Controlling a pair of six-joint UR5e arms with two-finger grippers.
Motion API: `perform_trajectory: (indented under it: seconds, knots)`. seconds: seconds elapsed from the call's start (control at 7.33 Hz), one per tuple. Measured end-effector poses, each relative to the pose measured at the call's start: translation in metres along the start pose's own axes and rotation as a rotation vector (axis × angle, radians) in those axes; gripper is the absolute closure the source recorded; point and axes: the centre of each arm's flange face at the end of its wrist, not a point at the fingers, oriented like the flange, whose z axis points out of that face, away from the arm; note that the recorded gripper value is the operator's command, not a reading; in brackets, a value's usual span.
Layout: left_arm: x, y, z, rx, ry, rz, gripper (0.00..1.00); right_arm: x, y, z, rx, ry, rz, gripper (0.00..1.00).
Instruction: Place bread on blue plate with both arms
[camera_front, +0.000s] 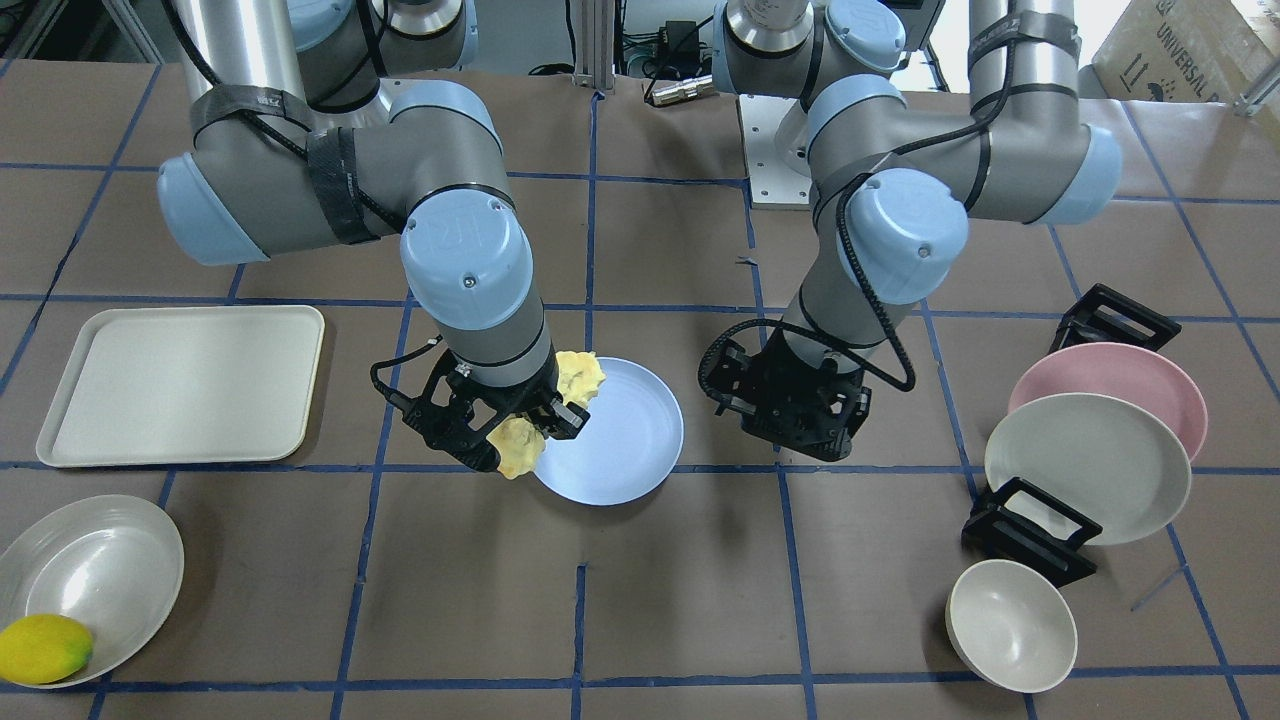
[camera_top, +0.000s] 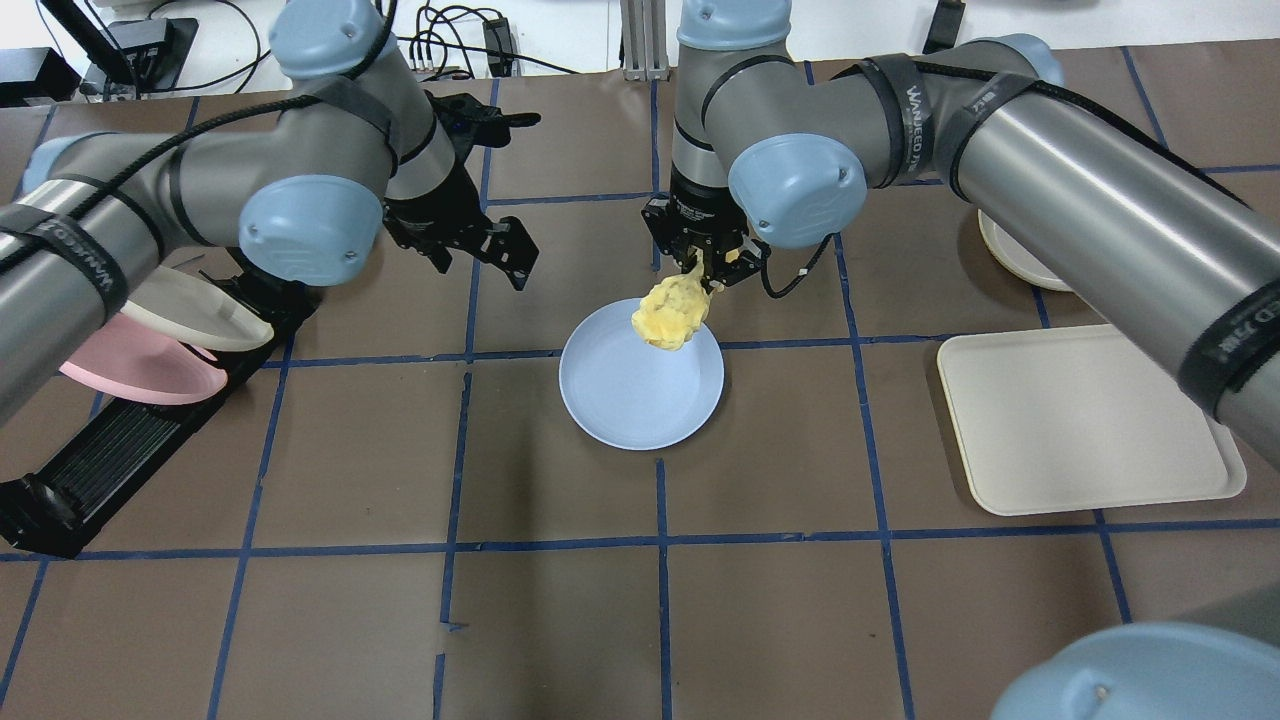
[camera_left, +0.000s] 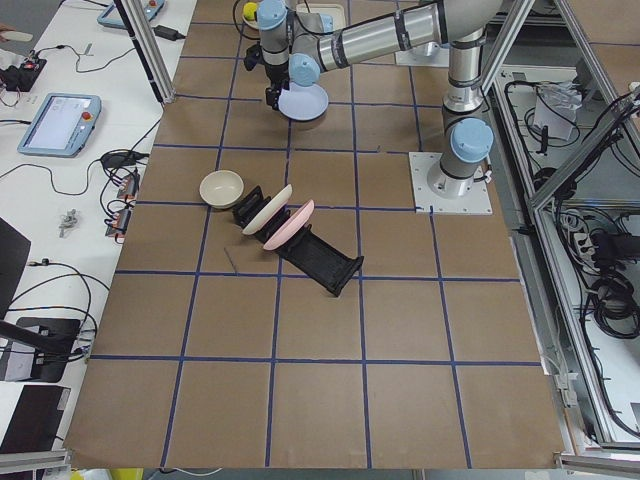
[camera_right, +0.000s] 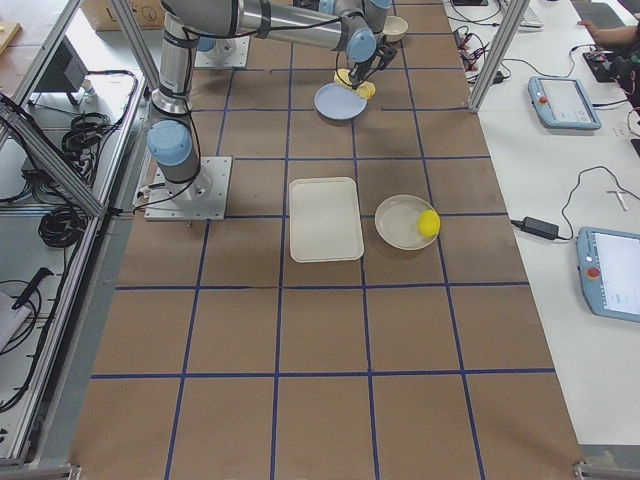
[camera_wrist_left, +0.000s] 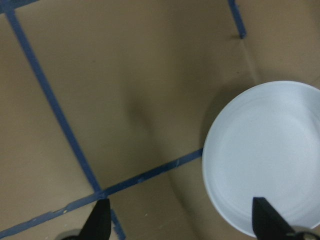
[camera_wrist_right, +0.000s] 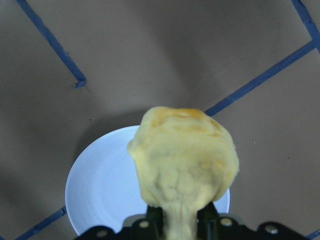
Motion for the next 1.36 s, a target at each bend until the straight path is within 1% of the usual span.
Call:
perform_trajectory:
  seconds: [0.14,0.27,0.41,0.55,0.68,0.82,0.95,1.09,1.23,1.36]
  knots:
    - [-0.014,0.016,-0.028,-0.033,-0.048,-0.027,0.00,-0.001,0.001,0.000,-0.014,-0.013,0.023,0.00]
    - [-0.015,0.034,-0.063,-0.052,-0.076,-0.045,0.00,-0.004,0.004,0.000,-0.040,-0.033,0.043,0.00]
    - [-0.011,0.049,-0.098,-0.056,-0.089,-0.061,0.00,-0.006,0.007,0.001,-0.064,-0.049,0.056,0.00]
    - [-0.006,0.056,-0.123,-0.054,-0.085,-0.081,0.00,-0.006,0.007,0.003,-0.074,-0.053,0.057,0.00]
    - [-0.002,0.058,-0.140,-0.051,-0.073,-0.108,0.00,-0.005,0.006,0.005,-0.070,-0.046,0.018,0.00]
    - [0.005,0.059,-0.150,-0.048,-0.067,-0.138,0.00,0.000,0.000,0.008,-0.044,-0.024,-0.094,0.00]
    - [0.019,0.062,-0.159,-0.041,-0.066,-0.158,0.00,0.012,-0.017,0.006,0.016,0.032,-0.289,0.00]
    - [0.032,0.066,-0.168,-0.033,-0.069,-0.167,0.00,0.029,-0.040,0.000,0.071,0.104,-0.480,0.00]
    - [0.039,0.065,-0.174,-0.036,-0.068,-0.182,0.00,0.045,-0.061,-0.009,0.101,0.154,-0.618,0.00]
    - [0.040,0.061,-0.177,-0.047,-0.066,-0.192,0.00,0.059,-0.076,-0.019,0.116,0.175,-0.691,0.00]
